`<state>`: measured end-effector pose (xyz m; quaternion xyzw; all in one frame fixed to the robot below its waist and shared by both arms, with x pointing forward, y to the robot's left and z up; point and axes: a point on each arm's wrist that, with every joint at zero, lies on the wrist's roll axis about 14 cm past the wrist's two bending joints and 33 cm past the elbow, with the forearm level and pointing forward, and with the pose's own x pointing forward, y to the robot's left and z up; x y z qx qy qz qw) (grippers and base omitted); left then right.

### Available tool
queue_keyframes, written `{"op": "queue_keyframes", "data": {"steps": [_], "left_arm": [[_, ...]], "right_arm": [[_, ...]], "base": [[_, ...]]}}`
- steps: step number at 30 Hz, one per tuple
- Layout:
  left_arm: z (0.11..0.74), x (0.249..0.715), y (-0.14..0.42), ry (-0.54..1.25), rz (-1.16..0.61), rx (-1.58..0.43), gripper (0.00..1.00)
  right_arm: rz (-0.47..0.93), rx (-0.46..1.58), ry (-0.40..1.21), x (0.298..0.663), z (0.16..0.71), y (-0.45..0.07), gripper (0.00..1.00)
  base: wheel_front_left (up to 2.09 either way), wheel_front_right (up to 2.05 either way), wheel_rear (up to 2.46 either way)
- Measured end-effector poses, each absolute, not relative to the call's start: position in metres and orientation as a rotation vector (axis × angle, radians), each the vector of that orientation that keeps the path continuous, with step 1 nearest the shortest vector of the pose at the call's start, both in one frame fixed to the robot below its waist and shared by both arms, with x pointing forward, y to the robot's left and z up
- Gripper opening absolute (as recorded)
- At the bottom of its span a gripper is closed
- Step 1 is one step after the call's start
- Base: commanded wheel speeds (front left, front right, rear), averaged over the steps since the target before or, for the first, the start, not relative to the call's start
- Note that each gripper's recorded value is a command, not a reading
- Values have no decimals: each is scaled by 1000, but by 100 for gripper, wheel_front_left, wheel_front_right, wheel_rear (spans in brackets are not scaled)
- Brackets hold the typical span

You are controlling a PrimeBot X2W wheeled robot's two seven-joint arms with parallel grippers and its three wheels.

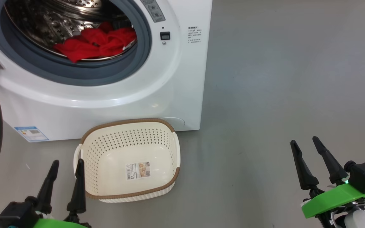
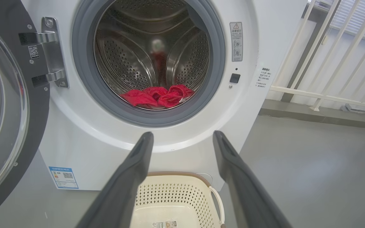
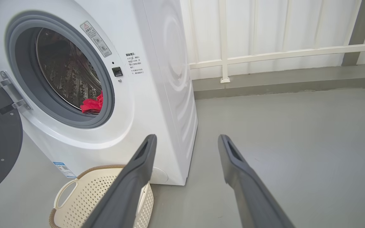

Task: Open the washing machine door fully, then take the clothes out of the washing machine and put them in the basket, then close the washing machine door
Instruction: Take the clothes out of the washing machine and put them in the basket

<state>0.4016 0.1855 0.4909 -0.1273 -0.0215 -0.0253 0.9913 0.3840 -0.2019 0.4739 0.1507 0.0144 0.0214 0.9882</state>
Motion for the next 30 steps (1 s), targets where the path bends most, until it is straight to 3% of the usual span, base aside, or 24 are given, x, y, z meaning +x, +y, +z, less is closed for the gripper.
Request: {"op": "queue_keyframes", "data": {"steps": [20,30], "left_arm": [[486,406,187,-31,-49,-259,100],[488,412,187,-41,-50,-260,100]], "right_arm": [[49,303,45,387,468,-199,100],[48,304,56,389,465,-199,100]], "base": [[93,-102,10],[22,-22,0]]}}
